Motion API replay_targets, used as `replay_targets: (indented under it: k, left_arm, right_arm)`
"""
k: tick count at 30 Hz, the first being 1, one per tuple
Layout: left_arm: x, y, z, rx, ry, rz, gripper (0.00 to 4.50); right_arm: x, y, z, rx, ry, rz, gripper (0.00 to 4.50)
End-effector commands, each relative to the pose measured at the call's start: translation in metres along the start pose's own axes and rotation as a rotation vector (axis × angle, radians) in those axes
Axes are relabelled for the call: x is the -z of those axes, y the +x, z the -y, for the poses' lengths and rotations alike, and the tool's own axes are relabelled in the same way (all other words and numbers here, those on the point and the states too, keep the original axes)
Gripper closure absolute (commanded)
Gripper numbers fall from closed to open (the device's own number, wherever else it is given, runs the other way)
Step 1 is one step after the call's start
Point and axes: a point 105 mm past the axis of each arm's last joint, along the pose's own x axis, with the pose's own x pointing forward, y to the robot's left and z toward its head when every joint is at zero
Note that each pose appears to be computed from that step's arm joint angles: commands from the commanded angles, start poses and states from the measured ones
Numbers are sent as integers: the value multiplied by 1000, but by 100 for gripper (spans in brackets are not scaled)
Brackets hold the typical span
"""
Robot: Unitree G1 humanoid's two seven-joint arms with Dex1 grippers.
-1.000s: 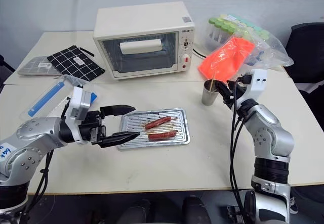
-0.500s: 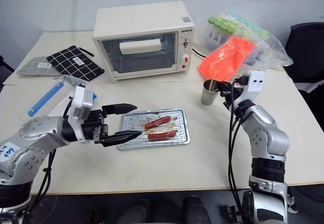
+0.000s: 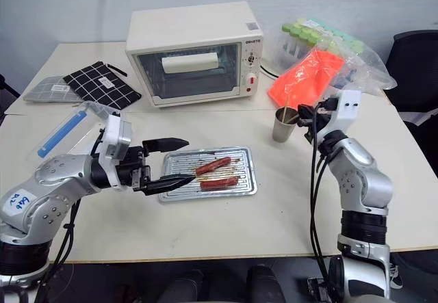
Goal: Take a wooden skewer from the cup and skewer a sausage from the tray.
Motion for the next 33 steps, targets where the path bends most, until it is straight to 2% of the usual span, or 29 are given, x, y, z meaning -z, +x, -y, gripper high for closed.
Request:
replay_targets:
  k: [1, 3, 7, 15, 20, 25, 29, 33]
  left_arm:
    - [0, 1, 5, 33, 44, -9, 0]
    - [1, 1, 2, 18, 72, -8, 0]
    - [-7, 7, -6, -12, 133, 32, 0]
    - [-41, 22, -18, -59, 222, 152, 0]
    - [-55, 30, -16, -60, 226, 216, 0]
    - [-53, 38, -14, -55, 223, 228, 0]
    - [-67, 47, -14, -57, 201, 311, 0]
    - [-73, 48, -19, -96, 194, 364, 70]
  right_arm:
    - [-43, -16, -8, -68, -61, 33, 446]
    - [-59, -22, -14, -117, -33, 11, 446]
    - [-91, -29, -32, -269, 204, -33, 446]
    - [-86, -40, -97, -656, 495, -185, 446]
    - [-74, -41, -117, -697, 633, -228, 446]
    - [-70, -39, -128, -728, 702, -191, 446]
    - [-69, -37, -138, -747, 760, -160, 446]
    - [-67, -36, -142, -742, 771, -157, 450]
